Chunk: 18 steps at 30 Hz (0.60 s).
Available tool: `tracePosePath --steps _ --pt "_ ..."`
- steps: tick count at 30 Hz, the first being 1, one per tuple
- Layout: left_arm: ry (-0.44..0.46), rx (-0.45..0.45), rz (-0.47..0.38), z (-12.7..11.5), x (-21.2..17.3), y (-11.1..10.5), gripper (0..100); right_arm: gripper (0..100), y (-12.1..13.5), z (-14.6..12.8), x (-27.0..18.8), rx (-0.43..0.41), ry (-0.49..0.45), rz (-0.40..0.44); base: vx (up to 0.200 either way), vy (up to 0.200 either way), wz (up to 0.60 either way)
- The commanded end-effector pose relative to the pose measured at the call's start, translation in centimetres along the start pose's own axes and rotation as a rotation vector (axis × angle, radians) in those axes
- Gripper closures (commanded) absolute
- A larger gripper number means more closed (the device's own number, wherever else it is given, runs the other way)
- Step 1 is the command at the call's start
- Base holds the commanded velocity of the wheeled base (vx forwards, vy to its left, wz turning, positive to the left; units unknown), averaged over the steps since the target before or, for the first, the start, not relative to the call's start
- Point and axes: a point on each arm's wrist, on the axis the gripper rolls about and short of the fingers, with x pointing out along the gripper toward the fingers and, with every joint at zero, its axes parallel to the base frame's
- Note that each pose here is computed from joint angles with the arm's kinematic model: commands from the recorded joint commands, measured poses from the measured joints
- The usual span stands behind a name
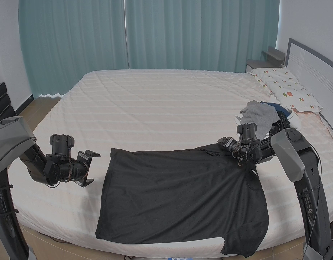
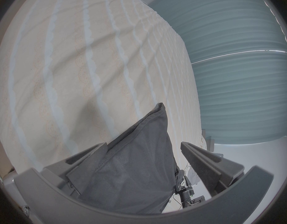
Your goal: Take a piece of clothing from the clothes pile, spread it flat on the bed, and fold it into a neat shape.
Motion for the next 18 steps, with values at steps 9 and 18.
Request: tracePosePath --steps 9,18 --pt "0.002 0.002 0.001 -0.1 0.0 0.0 0 0 0.8 0.3 -1.9 0.0 0.021 -0.013 0.0 0.0 0.0" --pt "0.002 0.004 0.001 -0.1 0.0 0.0 0 0 0.4 -1.0 -2.1 -0.009 0.087 -0.047 0.0 0.0 0.0"
